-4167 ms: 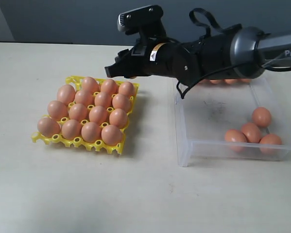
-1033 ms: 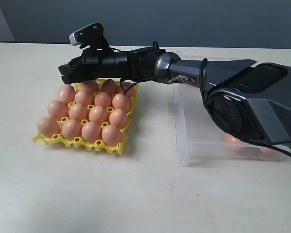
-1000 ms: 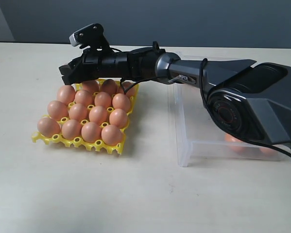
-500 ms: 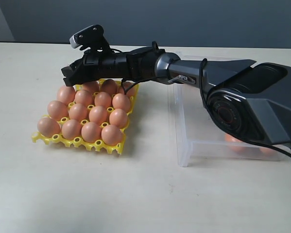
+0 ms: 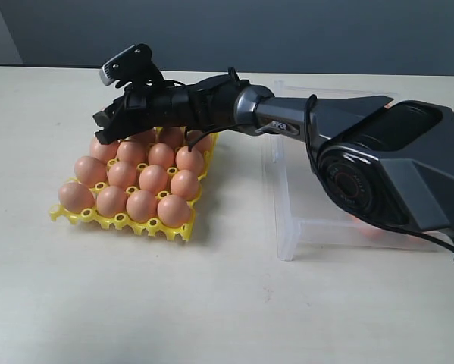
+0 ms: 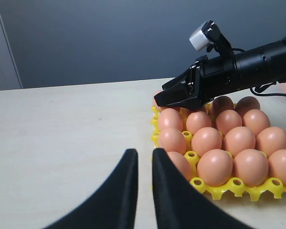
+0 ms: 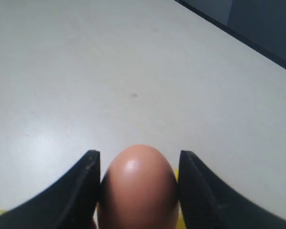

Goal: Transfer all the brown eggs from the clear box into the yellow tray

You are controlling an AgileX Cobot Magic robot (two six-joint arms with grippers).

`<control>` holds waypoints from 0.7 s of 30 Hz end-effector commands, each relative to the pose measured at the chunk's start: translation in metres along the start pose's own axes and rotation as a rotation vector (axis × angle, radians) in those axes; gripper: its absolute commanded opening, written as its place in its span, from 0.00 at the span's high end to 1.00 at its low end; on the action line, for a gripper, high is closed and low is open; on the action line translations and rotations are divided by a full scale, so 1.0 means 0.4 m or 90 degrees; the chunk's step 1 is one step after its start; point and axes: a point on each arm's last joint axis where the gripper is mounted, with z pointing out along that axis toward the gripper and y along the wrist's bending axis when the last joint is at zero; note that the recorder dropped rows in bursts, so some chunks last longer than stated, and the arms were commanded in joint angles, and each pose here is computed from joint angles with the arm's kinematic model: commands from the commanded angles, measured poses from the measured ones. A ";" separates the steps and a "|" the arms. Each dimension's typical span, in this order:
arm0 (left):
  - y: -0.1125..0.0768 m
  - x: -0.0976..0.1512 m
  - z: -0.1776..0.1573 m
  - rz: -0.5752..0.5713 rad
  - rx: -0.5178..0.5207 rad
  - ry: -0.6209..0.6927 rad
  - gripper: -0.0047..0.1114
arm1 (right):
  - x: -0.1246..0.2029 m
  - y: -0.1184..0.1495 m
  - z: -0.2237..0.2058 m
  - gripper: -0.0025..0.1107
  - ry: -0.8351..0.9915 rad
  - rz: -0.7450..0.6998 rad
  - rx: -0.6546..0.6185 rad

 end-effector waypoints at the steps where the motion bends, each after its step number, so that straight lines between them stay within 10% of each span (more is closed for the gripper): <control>1: 0.000 0.004 0.002 0.001 0.001 0.003 0.85 | -0.007 0.007 0.002 0.58 0.000 -0.007 0.007; 21: 0.000 0.004 0.002 0.001 0.001 0.003 0.85 | -0.038 0.006 -0.015 0.49 0.006 -0.007 0.015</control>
